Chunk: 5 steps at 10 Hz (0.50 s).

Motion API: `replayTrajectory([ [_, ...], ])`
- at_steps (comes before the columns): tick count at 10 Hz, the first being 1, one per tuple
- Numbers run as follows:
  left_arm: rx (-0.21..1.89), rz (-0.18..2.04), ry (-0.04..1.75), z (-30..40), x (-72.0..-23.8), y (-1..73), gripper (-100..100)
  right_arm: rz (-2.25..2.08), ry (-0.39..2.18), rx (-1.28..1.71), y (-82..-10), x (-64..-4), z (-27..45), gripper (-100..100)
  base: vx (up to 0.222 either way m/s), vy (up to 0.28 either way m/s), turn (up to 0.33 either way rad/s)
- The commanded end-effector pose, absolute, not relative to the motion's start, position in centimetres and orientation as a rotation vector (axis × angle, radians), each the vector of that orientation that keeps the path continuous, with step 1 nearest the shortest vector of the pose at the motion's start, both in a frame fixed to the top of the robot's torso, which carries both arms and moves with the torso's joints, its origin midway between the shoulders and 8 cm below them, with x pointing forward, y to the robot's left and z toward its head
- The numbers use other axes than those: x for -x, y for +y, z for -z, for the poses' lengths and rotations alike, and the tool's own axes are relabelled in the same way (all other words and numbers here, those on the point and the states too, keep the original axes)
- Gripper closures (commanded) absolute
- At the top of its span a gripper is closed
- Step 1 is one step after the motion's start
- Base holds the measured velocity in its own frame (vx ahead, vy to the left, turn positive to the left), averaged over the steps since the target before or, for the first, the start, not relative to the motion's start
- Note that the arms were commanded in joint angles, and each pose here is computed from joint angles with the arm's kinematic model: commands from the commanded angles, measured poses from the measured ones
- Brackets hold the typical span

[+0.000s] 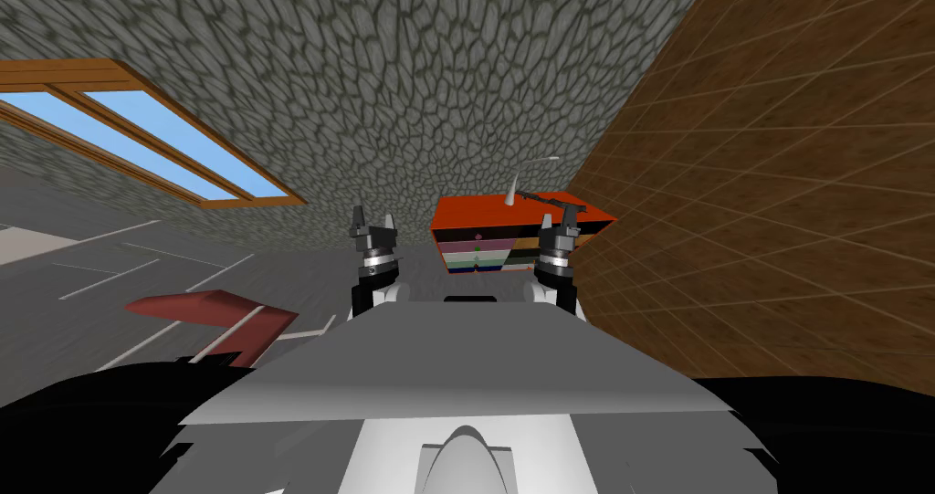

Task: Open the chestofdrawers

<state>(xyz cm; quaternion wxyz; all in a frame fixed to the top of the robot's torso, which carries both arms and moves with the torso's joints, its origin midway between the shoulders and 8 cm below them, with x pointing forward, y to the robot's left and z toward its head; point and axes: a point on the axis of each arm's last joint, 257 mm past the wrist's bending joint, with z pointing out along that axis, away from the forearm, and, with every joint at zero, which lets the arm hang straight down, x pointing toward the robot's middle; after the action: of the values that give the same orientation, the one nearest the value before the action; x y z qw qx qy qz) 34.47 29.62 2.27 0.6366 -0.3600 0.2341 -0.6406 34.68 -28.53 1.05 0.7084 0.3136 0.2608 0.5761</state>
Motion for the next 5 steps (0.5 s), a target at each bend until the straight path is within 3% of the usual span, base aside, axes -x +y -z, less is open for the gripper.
replayTrajectory([
  [1,0.822,1.463,0.535,-2.27,-34.47,29.62,0,-1.279,0.579,-0.696,-28.53,-34.68,-1.05,0,0.000,0.000,0.000],
  [5,0.822,1.463,0.535,-2.28,-34.47,29.62,0,-1.279,0.579,-0.696,-28.53,-34.67,-1.07,0,0.000,0.000,0.000],
])
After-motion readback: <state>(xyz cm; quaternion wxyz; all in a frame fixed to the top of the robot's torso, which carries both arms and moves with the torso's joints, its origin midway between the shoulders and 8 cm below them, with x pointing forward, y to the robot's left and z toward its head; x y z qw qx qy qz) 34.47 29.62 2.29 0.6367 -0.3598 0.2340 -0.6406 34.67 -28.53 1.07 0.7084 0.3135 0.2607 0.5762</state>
